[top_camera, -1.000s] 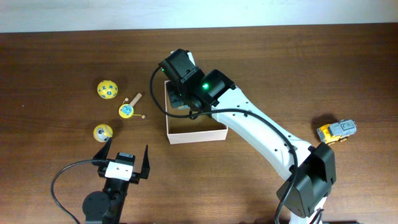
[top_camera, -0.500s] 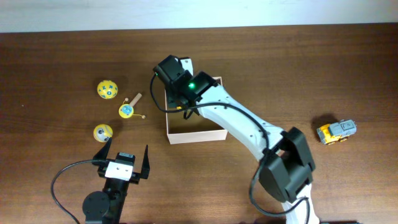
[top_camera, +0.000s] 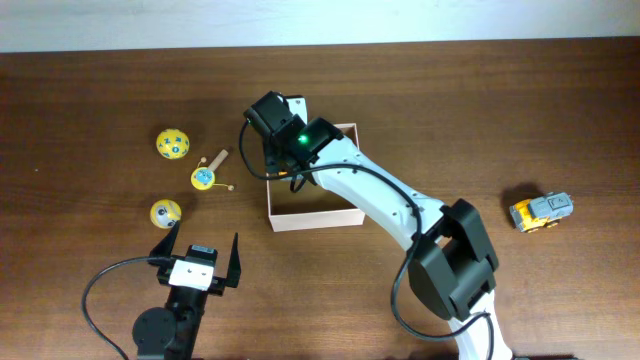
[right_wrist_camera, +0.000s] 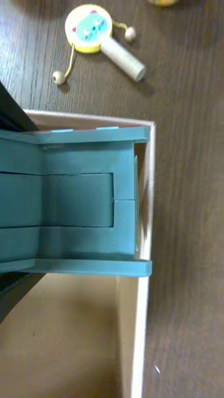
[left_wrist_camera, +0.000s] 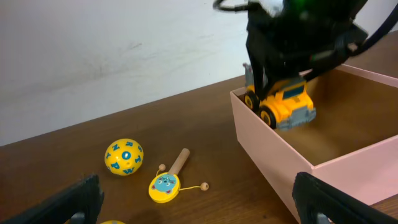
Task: Pack container
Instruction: 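Carry the truck with the right gripper over the pink box, then lower the truck into the box and open the right gripper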
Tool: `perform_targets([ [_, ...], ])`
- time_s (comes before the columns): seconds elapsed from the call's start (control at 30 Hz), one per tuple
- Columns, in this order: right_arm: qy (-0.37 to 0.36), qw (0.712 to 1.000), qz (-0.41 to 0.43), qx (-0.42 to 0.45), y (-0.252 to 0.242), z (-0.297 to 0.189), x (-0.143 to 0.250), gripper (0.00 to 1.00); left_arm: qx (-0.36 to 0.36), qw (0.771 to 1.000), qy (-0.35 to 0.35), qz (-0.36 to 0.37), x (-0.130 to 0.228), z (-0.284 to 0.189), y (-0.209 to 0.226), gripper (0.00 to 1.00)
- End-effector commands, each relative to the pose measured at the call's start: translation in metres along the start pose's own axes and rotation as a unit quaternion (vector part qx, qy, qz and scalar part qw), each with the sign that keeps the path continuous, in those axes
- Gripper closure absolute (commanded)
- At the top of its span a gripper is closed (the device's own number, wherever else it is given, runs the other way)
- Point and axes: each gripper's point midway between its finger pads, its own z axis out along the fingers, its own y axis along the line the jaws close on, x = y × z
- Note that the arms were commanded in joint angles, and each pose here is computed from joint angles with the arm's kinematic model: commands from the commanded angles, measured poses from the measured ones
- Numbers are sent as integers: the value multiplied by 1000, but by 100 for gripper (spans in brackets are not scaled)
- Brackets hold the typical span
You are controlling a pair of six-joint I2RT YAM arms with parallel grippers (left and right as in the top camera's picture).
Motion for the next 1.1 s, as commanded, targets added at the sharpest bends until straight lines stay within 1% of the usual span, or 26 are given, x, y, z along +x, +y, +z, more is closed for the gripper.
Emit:
perform_targets([
  [0.0,7,1000,15,-6,4,12,2,53,-4,1000,4,7,4,0,2,1],
  [0.37,2,1000,29,-11,8,21,1,53,-4,1000,4,7,4,0,2,1],
  [0.4,1,999,29,-12,8,21,0,51,-4,1000,4,7,4,0,2,1],
  [0.43,0,999,29,-12,9,21,0,41,-4,1000,4,7,4,0,2,1],
  [0.5,0,999,29,-12,9,21,0,36,-4,1000,4,7,4,0,2,1],
  [0.57,0,1000,29,-12,9,21,0,34,-4,1000,4,7,4,0,2,1],
  [0.87,-1,1000,24,-13,9,21,-1,33,-4,1000,4,7,4,0,2,1],
  [1.07,-14,1000,6,-22,12,2,-14,34,-4,1000,4,7,4,0,2,1],
])
